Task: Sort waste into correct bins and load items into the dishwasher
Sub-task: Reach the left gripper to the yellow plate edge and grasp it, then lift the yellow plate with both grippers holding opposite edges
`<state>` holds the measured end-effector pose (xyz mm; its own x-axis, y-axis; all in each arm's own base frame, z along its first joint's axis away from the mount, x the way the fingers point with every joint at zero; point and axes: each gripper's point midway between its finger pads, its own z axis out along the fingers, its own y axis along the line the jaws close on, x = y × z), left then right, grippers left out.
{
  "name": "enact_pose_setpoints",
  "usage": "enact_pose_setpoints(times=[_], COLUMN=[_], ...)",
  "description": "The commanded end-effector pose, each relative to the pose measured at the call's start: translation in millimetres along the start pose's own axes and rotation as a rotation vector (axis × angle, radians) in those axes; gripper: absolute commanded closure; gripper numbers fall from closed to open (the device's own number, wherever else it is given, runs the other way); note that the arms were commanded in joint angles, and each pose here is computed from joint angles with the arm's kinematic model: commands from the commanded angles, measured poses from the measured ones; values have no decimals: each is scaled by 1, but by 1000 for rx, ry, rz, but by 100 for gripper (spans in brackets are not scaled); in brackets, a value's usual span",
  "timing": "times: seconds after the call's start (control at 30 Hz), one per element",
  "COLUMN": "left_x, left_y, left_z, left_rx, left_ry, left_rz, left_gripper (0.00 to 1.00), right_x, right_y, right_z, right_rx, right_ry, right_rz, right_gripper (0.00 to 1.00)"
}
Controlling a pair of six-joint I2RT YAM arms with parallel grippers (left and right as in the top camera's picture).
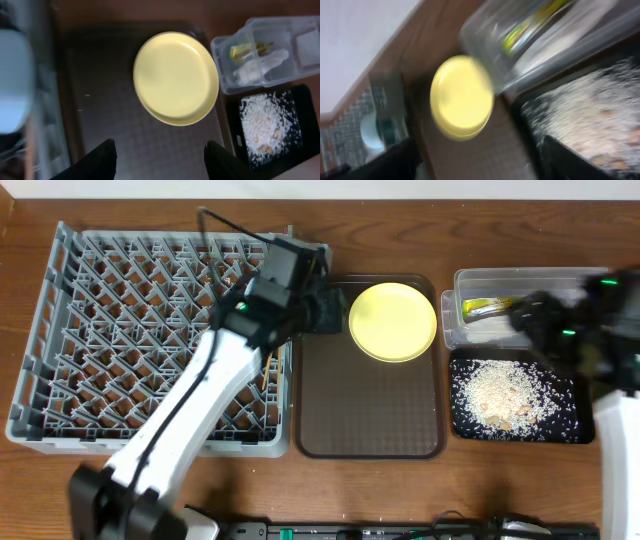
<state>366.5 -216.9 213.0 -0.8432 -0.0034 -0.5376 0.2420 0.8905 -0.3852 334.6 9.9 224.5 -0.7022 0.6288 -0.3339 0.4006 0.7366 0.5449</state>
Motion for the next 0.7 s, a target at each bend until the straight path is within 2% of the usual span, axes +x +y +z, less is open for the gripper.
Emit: enact_pose_setpoints(times=[0.0,0.17,0.33,0.43,0.57,0.67], left_x=[-7,4,14,15,15,15], left_y=[10,14,18,19,19,19], left_z=[-16,-20,-20,-21,-21,-21], left_rx=[-76,-95,-111,-112,-113,-117], left_ry=[-47,-6,33,37,37,35], left_rz=[30,23,17,16,16,17], left_gripper=[40,39,39,39,39,39], right_x=[45,92,107,118,132,141], right_y=[3,7,1,2,-13,-26], right_z=[45,107,159,187,218,232], right_rx=[100,246,352,354,402,439], right_ry=[130,189,141,149,165,187], right_rz=[38,49,95,103,162,175], right_gripper=[36,45,45,48,44,46])
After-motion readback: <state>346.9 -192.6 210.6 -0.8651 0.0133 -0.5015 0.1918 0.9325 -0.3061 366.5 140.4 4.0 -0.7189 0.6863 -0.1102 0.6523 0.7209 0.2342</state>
